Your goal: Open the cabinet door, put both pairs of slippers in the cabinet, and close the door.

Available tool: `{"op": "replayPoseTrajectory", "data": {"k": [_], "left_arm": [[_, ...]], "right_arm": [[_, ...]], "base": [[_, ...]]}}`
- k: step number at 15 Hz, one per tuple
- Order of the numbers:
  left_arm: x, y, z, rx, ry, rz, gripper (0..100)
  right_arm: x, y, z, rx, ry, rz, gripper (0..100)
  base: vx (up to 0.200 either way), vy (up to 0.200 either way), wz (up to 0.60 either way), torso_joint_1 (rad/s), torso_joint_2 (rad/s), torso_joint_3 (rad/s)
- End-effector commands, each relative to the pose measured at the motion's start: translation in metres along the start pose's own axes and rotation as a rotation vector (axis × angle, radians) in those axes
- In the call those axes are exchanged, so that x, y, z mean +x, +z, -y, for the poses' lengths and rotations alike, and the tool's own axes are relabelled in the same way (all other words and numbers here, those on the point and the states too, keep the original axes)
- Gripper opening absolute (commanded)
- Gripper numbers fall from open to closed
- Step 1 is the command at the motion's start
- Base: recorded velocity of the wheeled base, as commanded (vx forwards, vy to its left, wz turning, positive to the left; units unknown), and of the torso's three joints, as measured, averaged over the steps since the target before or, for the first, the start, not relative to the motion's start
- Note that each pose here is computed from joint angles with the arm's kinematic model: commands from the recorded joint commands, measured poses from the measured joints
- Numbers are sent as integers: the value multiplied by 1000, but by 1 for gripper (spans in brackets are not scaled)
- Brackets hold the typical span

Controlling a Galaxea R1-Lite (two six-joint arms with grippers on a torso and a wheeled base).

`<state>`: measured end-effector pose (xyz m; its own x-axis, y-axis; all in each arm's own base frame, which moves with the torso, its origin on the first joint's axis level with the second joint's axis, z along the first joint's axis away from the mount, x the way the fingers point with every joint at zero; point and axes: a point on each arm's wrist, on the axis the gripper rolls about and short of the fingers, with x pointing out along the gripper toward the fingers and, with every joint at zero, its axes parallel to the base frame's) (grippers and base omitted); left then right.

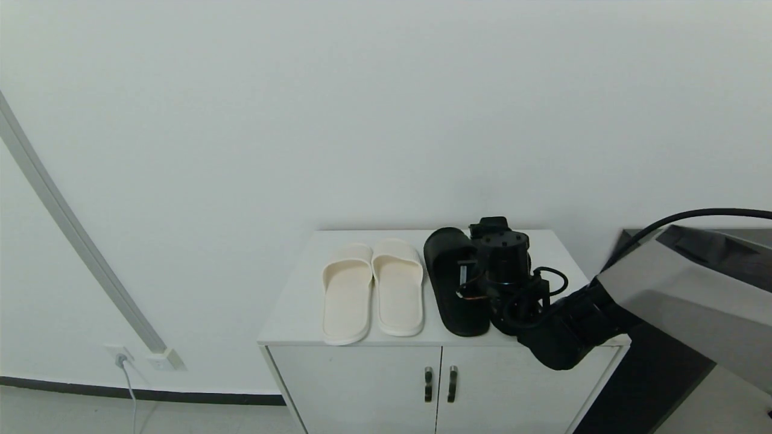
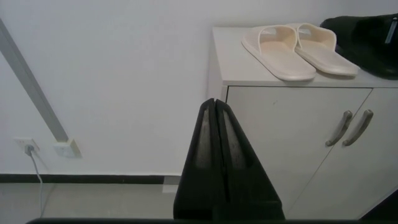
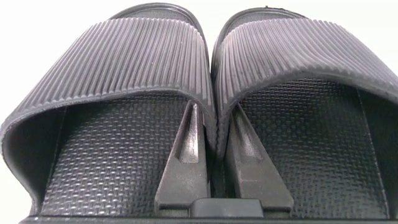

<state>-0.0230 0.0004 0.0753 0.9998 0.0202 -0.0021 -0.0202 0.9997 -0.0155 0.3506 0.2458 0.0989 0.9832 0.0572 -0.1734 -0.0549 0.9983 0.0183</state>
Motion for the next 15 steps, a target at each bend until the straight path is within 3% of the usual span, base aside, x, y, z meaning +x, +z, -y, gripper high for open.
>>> {"op": "replayPoseTrajectory", "data": {"k": [1, 2, 10, 13, 15], "left_arm": [[0, 0, 0, 0, -2, -1, 0], [0, 0, 0, 0, -3, -1, 0], [0, 0, 0, 0, -3, -1, 0], [0, 0, 0, 2, -3, -1, 0], [0, 0, 0, 2, -3, -1, 0]], "right_arm": [[-34, 23, 15, -26, 22, 42, 0], [-43, 26, 18, -36, 32, 48, 0], [-173, 39, 44, -89, 543, 31, 0], [-197, 35, 52, -106, 657, -2, 0], [-203, 34, 55, -108, 667, -5, 0]], "base": [[0, 0, 0, 0, 0, 0], [0, 0, 0, 0, 0, 0], [0, 0, 0, 0, 0, 0], [0, 0, 0, 0, 0, 0], [0, 0, 0, 0, 0, 0]]}}
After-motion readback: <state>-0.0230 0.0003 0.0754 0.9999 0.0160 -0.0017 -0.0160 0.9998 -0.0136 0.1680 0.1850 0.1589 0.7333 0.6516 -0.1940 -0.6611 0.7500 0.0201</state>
